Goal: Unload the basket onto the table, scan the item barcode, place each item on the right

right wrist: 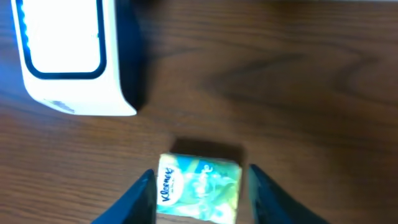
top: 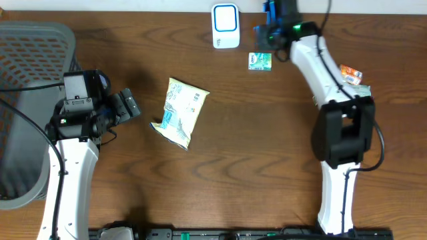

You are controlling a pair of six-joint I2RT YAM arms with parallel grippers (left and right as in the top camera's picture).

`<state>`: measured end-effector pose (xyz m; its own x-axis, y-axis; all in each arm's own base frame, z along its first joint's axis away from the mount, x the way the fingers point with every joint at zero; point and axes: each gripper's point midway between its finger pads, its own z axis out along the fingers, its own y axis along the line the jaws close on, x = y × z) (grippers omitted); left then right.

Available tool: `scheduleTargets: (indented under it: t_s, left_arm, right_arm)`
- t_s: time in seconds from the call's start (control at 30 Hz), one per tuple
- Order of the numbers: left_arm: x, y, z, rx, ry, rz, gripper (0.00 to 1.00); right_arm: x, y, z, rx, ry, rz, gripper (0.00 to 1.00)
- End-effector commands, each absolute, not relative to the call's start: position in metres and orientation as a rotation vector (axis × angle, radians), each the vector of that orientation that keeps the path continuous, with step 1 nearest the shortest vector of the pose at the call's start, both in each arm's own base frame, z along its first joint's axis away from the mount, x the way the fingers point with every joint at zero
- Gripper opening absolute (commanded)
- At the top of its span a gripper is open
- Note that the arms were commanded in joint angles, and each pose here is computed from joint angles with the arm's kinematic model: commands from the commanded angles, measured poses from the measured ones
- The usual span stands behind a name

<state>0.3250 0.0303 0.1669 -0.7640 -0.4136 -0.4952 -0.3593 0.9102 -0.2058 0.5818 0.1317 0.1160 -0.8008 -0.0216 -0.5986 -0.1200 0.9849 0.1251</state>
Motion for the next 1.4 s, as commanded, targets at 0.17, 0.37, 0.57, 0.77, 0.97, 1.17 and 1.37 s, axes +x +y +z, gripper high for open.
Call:
scheduleTargets:
  t_s: [0.17, 0.37, 0.57, 0.77, 0.97, 1.17, 1.37]
  left_arm:
    - [0.325, 0.032, 0.166, -0.561, 2.524, -0.129, 0.98]
    - [0.325, 0.032, 0.166, -0.561, 2.524, -0.129, 0.98]
    - [0.325, 0.032, 0.166, -0.561, 2.524, -0.129, 0.98]
    - [0.325, 0.032, 0.166, -0.561, 2.524, -0.129, 0.98]
    - [0.325, 0.032, 0.166, -0.561, 2.524, -0.129, 0.98]
    - [0.325, 0.032, 0.166, -0.561, 2.524, -0.129, 0.98]
    - [0.325, 0.032, 0.166, -0.561, 2.524, -0.129, 0.98]
  right_arm:
    - [0.577, 0.131, 0.055, -0.158, 2.578, 0.673, 0.47]
    - [0.577, 0.128, 0.018, -0.184, 2.585, 0.782, 0.47]
    - [0.584, 0.128, 0.012, -0.195, 2.561, 0.769, 0.43]
    - [0.570, 0.131, 0.004, -0.276, 2.605, 0.759, 0.37]
    - [0.526, 0.140, -0.018, -0.380, 2.751, 0.784, 0.44]
    - [0.498, 0.145, -0.028, -0.437, 2.844, 0.810, 0.35]
    - [0.483, 0.141, -0.030, -0.410, 2.913, 0.831, 0.05]
